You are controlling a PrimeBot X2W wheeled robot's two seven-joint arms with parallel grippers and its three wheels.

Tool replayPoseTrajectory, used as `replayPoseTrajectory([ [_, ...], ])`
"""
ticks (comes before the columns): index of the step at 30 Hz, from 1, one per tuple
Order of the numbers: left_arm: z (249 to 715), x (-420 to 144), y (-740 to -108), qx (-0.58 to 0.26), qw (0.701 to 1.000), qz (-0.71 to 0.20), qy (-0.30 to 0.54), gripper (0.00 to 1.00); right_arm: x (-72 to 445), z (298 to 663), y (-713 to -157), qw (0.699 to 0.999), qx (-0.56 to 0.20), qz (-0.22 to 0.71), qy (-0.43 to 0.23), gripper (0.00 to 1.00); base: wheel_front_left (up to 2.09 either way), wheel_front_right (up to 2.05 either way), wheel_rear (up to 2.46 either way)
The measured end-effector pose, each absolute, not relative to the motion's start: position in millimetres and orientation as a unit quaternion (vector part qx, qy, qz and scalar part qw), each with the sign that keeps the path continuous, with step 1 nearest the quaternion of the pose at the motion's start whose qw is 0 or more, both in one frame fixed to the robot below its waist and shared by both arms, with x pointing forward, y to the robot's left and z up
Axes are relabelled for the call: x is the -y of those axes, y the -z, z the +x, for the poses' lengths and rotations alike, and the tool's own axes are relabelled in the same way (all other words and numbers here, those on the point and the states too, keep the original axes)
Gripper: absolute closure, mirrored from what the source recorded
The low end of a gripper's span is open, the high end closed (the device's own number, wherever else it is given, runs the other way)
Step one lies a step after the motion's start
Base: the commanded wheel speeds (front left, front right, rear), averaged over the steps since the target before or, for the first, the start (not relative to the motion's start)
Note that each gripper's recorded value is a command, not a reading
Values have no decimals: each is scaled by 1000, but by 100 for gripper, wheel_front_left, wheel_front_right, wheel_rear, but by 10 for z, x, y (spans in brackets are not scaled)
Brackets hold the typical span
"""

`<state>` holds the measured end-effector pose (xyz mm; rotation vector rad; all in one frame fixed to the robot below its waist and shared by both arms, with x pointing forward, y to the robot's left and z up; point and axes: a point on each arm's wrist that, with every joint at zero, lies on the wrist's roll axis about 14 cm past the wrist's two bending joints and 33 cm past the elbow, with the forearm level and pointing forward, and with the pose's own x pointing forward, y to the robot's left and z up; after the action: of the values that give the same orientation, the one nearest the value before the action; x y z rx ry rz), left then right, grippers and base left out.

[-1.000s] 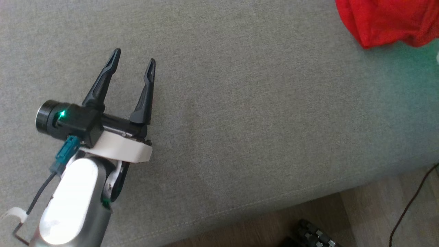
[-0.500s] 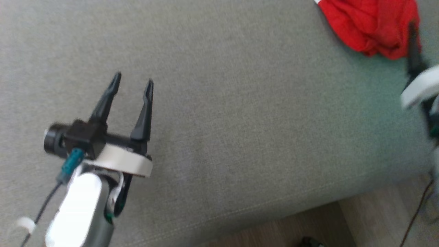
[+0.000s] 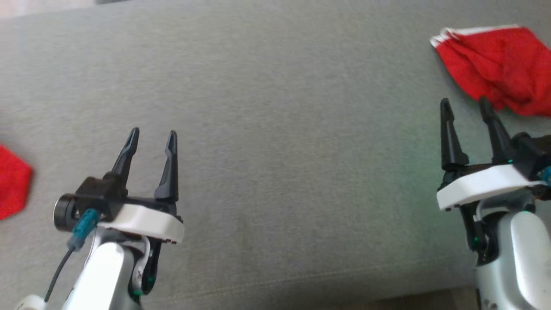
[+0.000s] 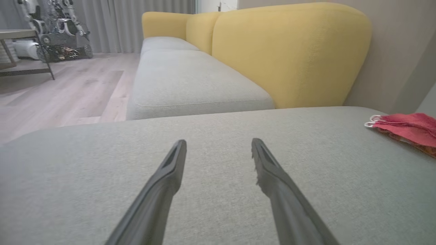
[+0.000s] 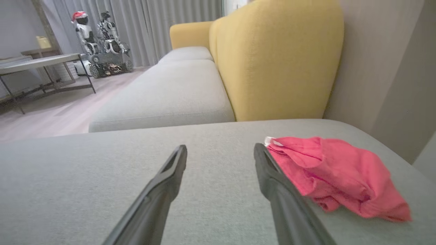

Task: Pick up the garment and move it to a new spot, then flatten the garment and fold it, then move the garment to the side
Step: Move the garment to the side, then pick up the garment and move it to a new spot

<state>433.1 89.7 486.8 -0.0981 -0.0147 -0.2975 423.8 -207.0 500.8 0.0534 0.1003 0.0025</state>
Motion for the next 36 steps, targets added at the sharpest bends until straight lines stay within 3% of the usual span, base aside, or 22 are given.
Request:
replayPoseTrajectory([
  [10,3981,-1319,-4976,15,995,-33,94,0,1736,4115,-5110,998,-25,32,-43,0,0,0,0],
  [22,3611,-1344,-4970,8,995,-27,93,0,1653,3753,-5035,997,-36,41,-53,0,0,0,0],
  [36,3527,-1369,-4977,7,996,-24,86,0,1613,3672,-5050,997,-35,42,-59,0,0,0,0],
])
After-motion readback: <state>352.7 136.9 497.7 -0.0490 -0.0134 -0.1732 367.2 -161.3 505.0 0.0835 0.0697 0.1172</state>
